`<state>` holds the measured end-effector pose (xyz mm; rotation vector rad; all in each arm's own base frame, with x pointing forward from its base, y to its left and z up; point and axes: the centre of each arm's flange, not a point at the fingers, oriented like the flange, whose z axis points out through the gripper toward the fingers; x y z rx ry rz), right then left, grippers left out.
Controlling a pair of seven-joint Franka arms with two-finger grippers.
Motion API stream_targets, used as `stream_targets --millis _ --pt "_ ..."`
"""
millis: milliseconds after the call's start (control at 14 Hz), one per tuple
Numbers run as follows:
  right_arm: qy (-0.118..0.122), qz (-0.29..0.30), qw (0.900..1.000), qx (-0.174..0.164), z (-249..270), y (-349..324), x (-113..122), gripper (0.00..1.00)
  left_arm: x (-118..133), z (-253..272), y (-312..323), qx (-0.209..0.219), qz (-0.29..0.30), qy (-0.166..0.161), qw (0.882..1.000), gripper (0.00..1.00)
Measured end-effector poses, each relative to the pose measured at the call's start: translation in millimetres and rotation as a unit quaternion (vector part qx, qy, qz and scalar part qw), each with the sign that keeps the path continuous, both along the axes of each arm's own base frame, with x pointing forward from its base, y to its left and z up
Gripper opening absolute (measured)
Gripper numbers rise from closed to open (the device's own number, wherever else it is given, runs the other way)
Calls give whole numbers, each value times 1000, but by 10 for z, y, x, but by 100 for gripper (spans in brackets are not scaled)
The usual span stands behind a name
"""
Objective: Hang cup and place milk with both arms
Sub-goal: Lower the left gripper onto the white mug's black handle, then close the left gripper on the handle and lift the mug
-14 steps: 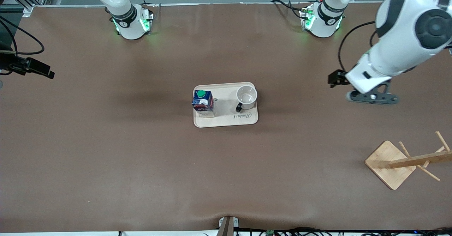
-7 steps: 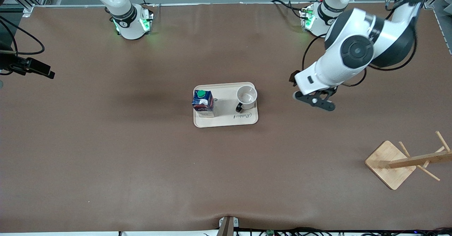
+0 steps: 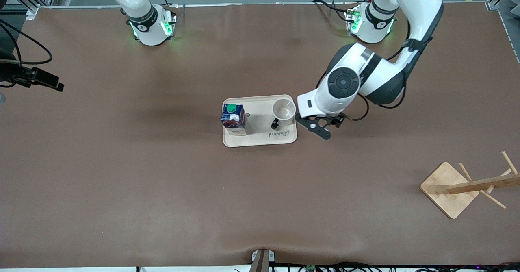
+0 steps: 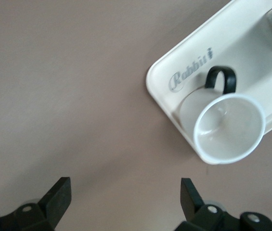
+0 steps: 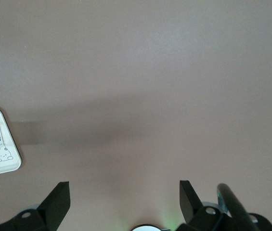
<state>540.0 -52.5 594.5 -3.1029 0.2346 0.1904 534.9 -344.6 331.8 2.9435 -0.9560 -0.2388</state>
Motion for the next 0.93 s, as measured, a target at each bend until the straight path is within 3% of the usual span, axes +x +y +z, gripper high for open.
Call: stream_targets --millis 286,571,714,929 --pt "0 -3 1000 0 2 -32 -1 100 -142 -385 -354 -21 -24 8 999 100" --pt "0 -3 1000 0 2 -31 -1 100 -284 -677 -606 -35 -36 16 999 91" --pt "0 -3 1000 0 2 -31 -1 100 -314 -851 -659 -39 -37 20 998 75" --pt "1 -3 1000 0 -7 -32 3 100 -320 -1100 -639 -23 -30 22 999 40"
